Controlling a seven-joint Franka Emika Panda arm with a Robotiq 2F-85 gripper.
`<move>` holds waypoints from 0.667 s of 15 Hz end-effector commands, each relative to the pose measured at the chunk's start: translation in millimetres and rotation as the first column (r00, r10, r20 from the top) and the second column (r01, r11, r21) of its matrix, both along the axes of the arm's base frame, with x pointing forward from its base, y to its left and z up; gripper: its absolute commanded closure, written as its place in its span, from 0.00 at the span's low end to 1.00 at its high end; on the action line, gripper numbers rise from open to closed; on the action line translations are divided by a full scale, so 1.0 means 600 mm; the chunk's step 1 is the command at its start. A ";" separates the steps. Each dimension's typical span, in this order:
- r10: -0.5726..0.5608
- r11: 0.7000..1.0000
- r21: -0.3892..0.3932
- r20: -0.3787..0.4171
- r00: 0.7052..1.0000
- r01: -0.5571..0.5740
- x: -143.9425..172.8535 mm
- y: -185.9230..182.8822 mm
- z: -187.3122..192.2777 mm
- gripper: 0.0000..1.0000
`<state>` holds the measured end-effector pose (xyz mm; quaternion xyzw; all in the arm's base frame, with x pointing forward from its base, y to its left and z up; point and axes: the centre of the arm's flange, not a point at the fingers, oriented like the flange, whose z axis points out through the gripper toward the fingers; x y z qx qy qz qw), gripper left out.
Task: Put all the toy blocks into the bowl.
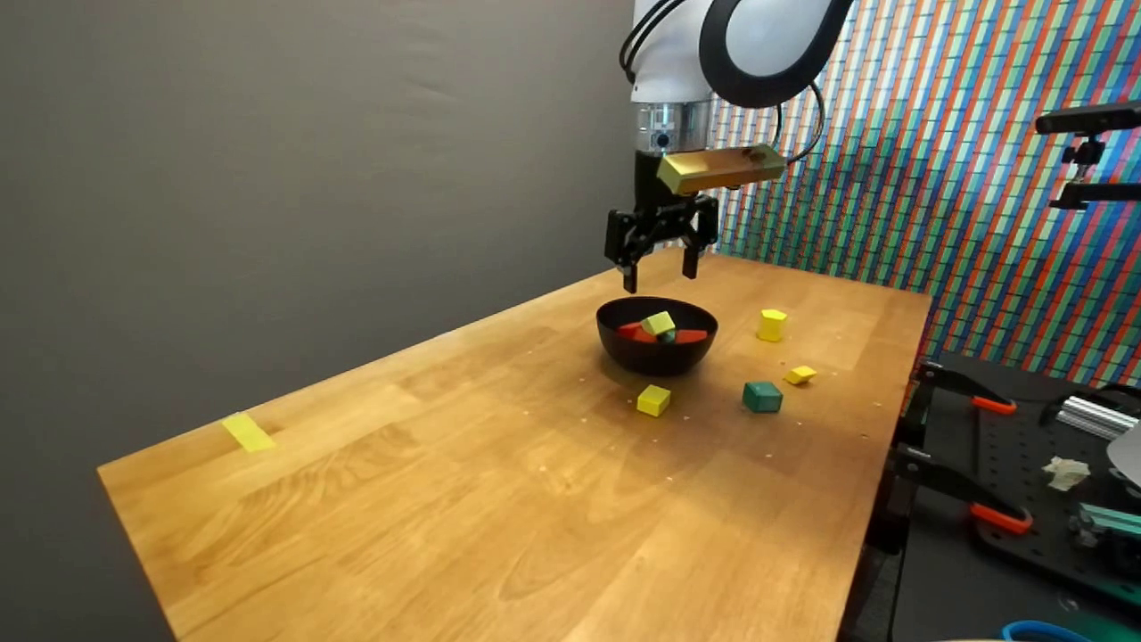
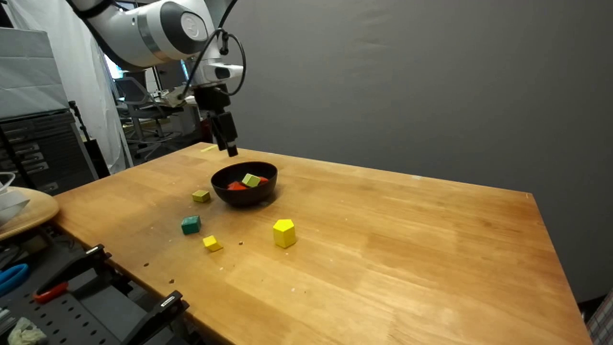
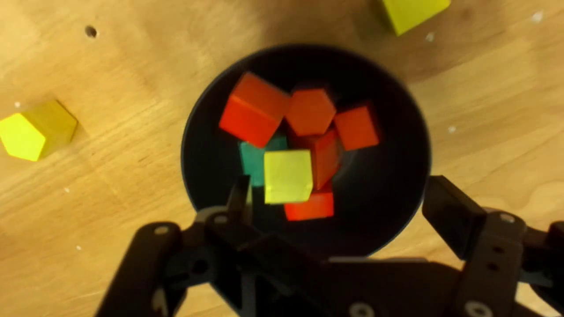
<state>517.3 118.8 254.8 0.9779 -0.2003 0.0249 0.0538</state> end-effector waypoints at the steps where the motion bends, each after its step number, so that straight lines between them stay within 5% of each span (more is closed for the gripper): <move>1: 0.047 0.996 0.078 -0.079 0.996 -0.041 -0.074 0.052 0.025 0.00; 4: 0.066 0.985 0.168 -0.104 0.992 -0.048 -0.094 0.089 -0.033 0.00; 10: 0.199 0.964 0.194 -0.082 0.976 -0.180 -0.086 0.106 -0.159 0.00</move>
